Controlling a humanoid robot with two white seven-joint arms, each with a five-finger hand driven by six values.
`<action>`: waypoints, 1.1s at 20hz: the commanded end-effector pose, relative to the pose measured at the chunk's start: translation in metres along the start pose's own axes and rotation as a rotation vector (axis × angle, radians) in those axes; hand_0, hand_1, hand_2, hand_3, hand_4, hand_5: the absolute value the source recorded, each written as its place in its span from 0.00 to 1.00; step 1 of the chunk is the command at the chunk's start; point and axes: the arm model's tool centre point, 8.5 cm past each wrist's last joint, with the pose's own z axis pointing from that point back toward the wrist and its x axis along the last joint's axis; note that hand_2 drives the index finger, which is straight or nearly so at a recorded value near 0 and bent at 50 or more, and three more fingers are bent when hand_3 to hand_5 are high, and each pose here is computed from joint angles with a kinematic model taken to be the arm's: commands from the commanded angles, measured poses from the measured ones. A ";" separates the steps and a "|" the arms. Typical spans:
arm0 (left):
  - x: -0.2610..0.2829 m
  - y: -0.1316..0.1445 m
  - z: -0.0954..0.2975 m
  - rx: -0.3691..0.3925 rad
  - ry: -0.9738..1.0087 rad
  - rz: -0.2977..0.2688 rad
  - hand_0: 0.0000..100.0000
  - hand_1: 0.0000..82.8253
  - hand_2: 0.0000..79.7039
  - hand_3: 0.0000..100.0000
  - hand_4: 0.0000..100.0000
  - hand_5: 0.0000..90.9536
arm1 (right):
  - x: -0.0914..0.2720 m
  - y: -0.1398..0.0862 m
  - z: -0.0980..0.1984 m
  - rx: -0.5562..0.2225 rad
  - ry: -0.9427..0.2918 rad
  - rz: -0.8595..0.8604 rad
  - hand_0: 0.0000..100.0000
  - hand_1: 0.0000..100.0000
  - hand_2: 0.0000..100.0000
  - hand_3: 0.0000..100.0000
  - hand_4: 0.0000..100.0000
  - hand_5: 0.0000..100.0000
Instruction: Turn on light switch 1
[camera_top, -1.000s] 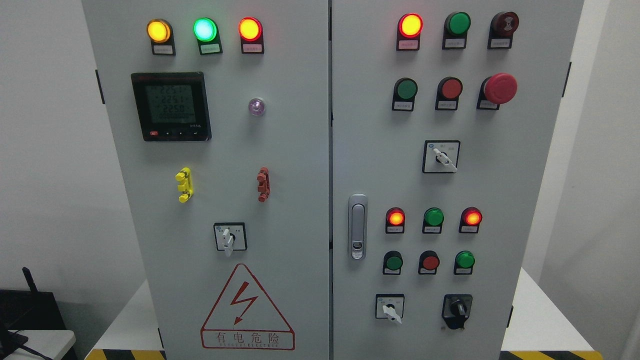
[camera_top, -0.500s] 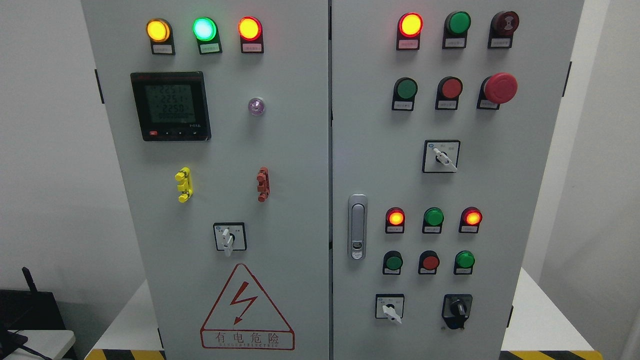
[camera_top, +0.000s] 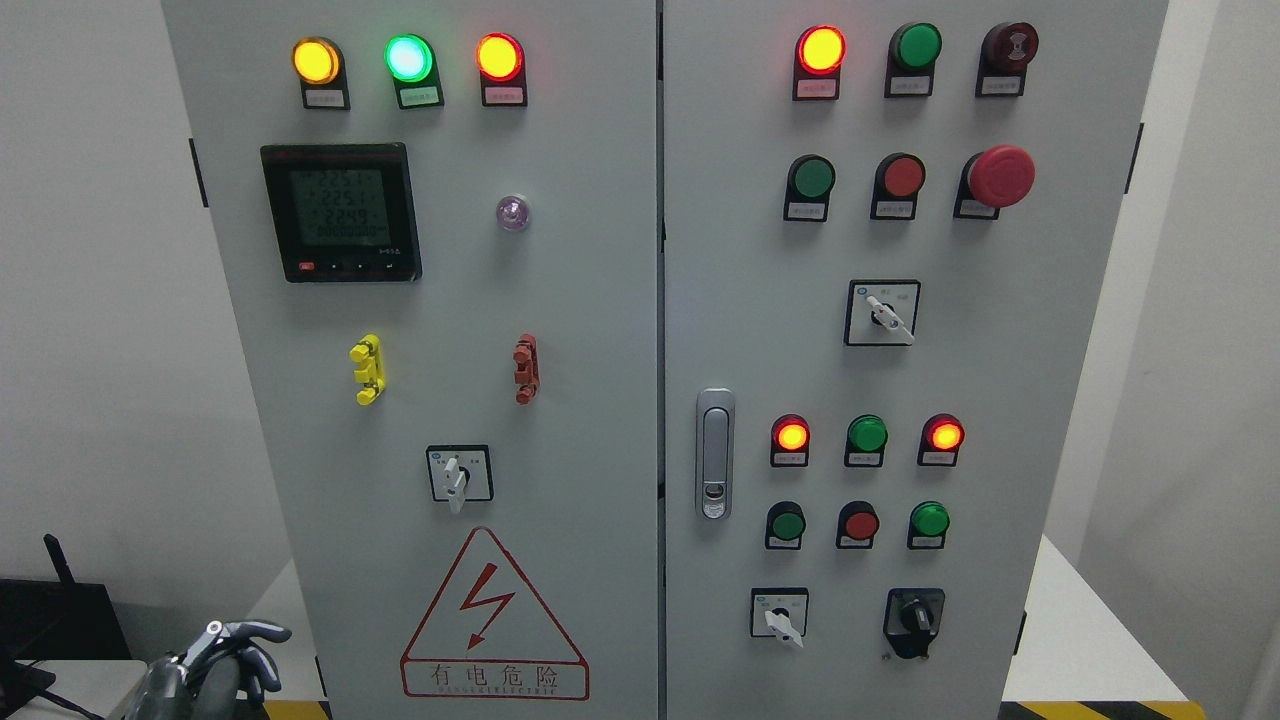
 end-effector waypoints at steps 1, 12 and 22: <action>0.041 -0.069 -0.021 -0.108 -0.092 0.040 0.00 0.18 0.64 0.85 0.88 0.88 | 0.001 0.001 0.000 0.002 0.000 -0.008 0.12 0.39 0.00 0.00 0.00 0.00; 0.053 -0.111 -0.040 -0.018 0.018 0.030 0.00 0.33 0.61 0.83 0.90 0.94 | 0.001 0.001 0.000 0.002 -0.002 -0.008 0.12 0.39 0.00 0.00 0.00 0.00; 0.063 -0.133 -0.052 0.097 0.135 0.068 0.00 0.40 0.60 0.81 0.89 0.95 | 0.000 0.000 0.000 0.000 0.001 -0.008 0.12 0.39 0.00 0.00 0.00 0.00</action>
